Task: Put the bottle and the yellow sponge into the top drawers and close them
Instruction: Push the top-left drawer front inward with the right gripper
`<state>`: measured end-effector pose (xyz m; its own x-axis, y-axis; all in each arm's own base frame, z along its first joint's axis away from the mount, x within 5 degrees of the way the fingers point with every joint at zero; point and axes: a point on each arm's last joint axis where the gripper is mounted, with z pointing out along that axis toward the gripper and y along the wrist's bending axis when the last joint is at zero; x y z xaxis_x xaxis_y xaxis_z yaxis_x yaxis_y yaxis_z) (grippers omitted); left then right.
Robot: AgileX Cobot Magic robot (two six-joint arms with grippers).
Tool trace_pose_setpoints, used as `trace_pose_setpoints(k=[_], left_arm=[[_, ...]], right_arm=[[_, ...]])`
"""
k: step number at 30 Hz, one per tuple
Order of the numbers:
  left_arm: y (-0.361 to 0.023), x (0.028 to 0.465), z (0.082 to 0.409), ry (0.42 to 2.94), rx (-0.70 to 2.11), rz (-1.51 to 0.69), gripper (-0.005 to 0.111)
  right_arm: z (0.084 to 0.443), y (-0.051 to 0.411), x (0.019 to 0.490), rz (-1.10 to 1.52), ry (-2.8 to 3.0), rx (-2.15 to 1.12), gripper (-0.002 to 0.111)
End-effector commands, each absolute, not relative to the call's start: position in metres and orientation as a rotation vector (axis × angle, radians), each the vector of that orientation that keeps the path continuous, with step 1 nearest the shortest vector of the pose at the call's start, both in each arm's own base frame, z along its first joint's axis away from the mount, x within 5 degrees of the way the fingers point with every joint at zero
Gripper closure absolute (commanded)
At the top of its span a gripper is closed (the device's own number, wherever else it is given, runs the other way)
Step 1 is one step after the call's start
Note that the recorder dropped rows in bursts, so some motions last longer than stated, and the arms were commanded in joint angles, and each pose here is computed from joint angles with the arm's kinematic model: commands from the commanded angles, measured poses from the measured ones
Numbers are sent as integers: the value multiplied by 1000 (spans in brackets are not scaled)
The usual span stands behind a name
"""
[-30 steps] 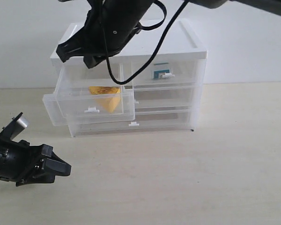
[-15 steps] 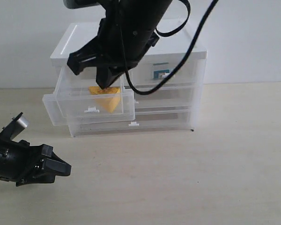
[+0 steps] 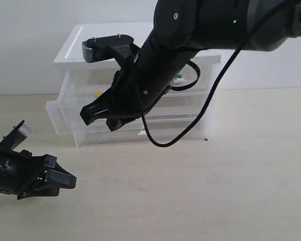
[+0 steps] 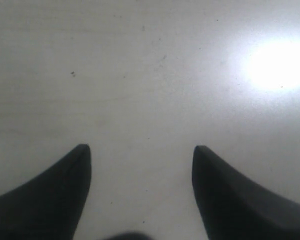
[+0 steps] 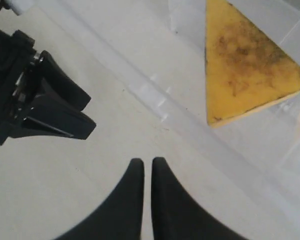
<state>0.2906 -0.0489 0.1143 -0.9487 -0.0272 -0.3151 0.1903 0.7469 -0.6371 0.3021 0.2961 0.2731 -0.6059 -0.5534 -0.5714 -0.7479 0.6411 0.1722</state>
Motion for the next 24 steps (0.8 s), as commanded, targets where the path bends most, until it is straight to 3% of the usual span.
trace_pose_setpoints(k=[1, 24], left_arm=[[-51, 289, 117, 2630, 146, -1029, 51], [-51, 290, 117, 2624, 129, -1035, 51]], right_arm=[[263, 303, 315, 526, 2309, -973, 108], [315, 319, 348, 728, 1941, -494, 108]])
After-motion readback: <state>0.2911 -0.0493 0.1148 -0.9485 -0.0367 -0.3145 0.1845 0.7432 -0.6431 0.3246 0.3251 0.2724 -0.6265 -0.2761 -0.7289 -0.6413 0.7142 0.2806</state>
